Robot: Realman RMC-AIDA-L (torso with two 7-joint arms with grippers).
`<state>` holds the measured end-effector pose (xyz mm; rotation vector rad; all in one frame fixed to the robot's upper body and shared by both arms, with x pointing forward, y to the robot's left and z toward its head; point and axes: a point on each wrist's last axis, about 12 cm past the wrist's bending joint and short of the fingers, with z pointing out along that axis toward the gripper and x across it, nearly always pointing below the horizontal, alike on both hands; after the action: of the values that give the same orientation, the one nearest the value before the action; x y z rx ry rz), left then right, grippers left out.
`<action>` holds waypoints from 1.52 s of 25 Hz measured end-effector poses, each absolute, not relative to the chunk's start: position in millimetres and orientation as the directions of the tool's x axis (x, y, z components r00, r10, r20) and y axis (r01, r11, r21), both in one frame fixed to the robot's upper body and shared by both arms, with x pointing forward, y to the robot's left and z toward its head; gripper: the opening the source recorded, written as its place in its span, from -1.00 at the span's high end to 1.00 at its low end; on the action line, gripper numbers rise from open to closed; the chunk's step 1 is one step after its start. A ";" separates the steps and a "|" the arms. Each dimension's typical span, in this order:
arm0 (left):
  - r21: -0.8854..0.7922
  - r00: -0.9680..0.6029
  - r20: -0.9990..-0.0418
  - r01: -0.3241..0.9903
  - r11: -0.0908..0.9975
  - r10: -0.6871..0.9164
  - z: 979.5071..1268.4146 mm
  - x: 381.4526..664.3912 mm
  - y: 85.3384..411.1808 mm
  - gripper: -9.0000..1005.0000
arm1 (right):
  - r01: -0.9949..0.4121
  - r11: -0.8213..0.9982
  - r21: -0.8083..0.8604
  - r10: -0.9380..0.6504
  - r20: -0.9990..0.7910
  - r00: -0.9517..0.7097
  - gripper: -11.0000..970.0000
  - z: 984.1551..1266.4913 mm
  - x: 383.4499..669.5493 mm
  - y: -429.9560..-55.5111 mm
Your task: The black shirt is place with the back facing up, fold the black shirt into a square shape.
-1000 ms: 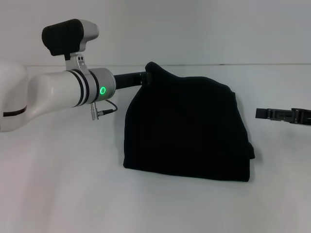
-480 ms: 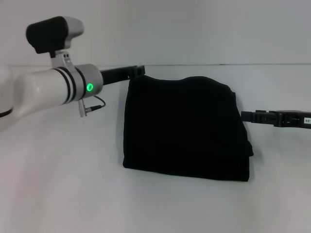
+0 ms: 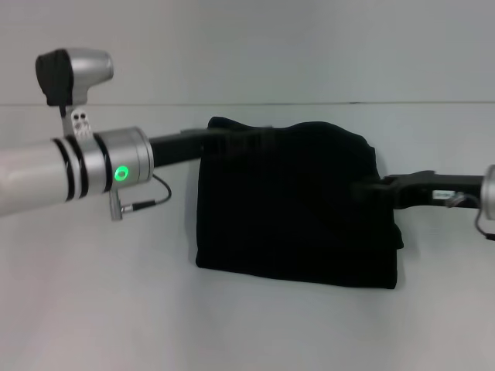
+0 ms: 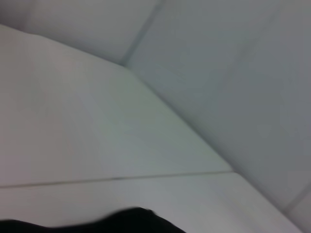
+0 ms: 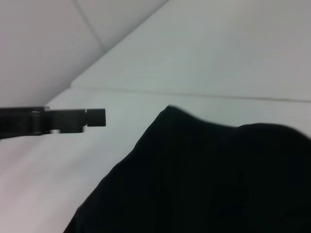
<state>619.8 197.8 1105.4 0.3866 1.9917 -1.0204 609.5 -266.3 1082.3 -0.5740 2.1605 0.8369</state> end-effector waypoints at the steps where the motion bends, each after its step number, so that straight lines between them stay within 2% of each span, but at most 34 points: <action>1: -0.523 -0.595 -0.799 0.615 0.590 -0.088 1104.4 613.3 198.7 -0.48 | -0.629 0.683 0.372 -0.155 -0.767 -0.622 -0.23 1080.8 609.6 -262.0; 3: -0.530 -0.593 -0.802 0.650 0.545 -0.073 1103.9 604.1 200.6 -0.54 | -0.646 0.677 0.353 -0.187 -0.767 -0.614 0.28 1077.6 609.8 -253.2; 9: -0.539 -0.586 -0.809 0.716 0.444 -0.037 1103.1 580.1 209.8 -0.71 | -0.655 0.685 0.319 -0.247 -0.744 -0.621 0.76 1069.1 610.3 -242.2; 20: -0.539 -0.578 -0.814 0.718 0.441 -0.056 1100.2 574.0 217.6 -0.74 | -0.649 0.729 0.217 -0.297 -0.755 -0.585 0.98 1055.8 609.4 -246.6; 27: -0.528 -0.569 -0.821 0.723 0.445 -0.050 1099.1 573.9 217.8 -0.74 | -0.650 0.745 0.152 -0.302 -0.792 -0.531 0.97 1054.3 609.6 -254.9; 35: -0.525 -0.568 -0.821 0.718 0.457 -0.051 1097.5 574.6 218.3 -0.74 | -0.701 0.688 0.189 -0.213 -0.871 -0.443 0.95 1071.0 604.1 -259.2; 38: -0.528 -0.571 -0.819 0.714 0.460 -0.053 1096.5 574.6 218.3 -0.74 | -0.674 0.710 0.207 -0.183 -0.869 -0.459 0.94 1072.7 607.3 -261.2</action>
<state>574.6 218.3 1096.5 0.5552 1.8930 -1.1869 607.3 -261.2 1072.7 -0.6549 2.0025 0.6790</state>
